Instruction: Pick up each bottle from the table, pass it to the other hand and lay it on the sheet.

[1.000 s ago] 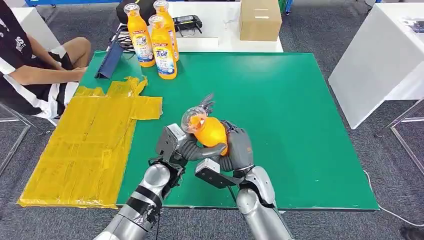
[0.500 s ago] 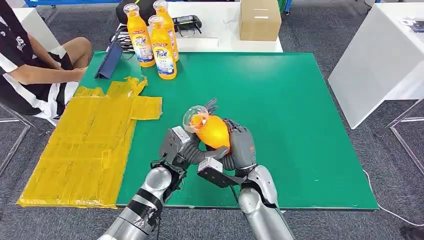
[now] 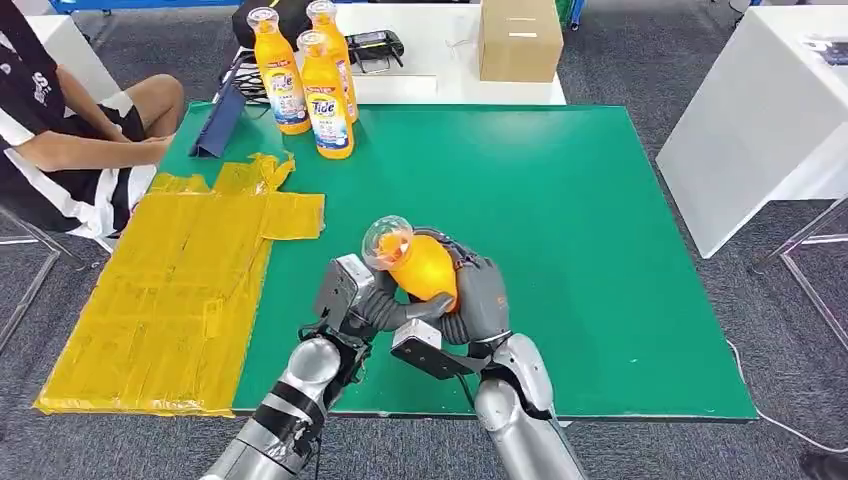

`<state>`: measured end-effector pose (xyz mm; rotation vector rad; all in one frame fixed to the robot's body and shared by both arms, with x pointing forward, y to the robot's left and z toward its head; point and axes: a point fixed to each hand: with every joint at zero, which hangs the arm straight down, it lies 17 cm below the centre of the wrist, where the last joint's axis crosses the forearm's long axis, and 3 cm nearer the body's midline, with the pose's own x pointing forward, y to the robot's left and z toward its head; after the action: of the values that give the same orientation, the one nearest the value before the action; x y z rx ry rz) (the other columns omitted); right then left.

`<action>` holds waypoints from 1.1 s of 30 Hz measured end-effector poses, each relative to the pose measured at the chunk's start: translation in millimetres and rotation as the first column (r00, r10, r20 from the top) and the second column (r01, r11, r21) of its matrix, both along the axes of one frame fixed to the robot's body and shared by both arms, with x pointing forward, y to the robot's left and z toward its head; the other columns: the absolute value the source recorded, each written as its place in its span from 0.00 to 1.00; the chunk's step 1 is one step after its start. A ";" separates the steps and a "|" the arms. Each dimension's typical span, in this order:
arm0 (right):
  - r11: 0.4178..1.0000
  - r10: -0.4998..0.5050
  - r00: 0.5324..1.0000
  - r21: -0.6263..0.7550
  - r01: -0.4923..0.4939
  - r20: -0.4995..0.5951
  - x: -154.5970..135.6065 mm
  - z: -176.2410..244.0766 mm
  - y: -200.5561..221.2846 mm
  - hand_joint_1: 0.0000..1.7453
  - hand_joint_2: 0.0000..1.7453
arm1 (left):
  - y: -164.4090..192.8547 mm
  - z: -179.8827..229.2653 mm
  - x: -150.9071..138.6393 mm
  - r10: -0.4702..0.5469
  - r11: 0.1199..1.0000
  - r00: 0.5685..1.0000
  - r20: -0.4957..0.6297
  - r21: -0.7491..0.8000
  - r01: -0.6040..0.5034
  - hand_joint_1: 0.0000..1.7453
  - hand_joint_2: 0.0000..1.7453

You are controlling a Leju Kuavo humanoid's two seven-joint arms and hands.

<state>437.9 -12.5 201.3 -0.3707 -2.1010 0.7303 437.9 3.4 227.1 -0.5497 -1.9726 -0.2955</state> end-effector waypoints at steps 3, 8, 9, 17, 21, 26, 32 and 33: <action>1.000 0.000 1.000 -0.002 0.000 0.001 -0.2 0.2 0.6 1.00 1.00 | 1.3 0.4 0.6 0.001 1.000 1.000 -0.005 -0.010 -0.001 1.00 1.00; 1.000 0.000 1.000 -0.002 0.000 0.002 -0.2 0.9 1.2 0.86 1.00 | 3.4 0.8 1.3 0.000 1.000 1.000 -0.016 -0.023 -0.001 1.00 1.00; 1.000 -0.001 1.000 -0.002 0.001 0.003 -0.2 1.0 1.0 0.86 1.00 | 3.6 0.8 1.2 0.000 1.000 1.000 -0.016 -0.026 -0.001 1.00 1.00; 1.000 0.000 1.000 0.006 0.000 0.001 -0.7 2.0 2.4 0.00 1.00 | 6.5 3.3 2.1 0.008 0.999 1.000 -0.013 -0.033 -0.008 1.00 1.00; 1.000 -0.005 1.000 0.016 0.005 -0.002 -1.3 1.8 1.2 0.00 1.00 | 13.0 3.8 6.9 0.035 0.999 0.999 -0.019 -0.035 -0.036 1.00 1.00; 1.000 -0.006 1.000 0.025 0.006 0.001 -1.9 4.3 0.6 0.00 1.00 | 21.0 7.1 13.3 0.065 0.997 0.998 -0.016 -0.037 -0.066 1.00 1.00; 1.000 -0.006 1.000 0.028 0.006 0.001 -2.1 4.9 0.5 0.00 1.00 | 23.5 7.7 16.7 0.089 0.996 0.996 -0.008 -0.015 -0.089 1.00 1.00; 1.000 -0.006 1.000 0.028 0.006 0.001 -2.2 4.9 0.7 0.00 1.00 | 24.4 7.8 17.9 0.101 0.995 0.995 -0.002 -0.005 -0.101 1.00 1.00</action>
<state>435.7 -11.8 206.2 -0.3622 -2.1082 0.6972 455.8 27.8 234.9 -0.4517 -1.9922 -0.2270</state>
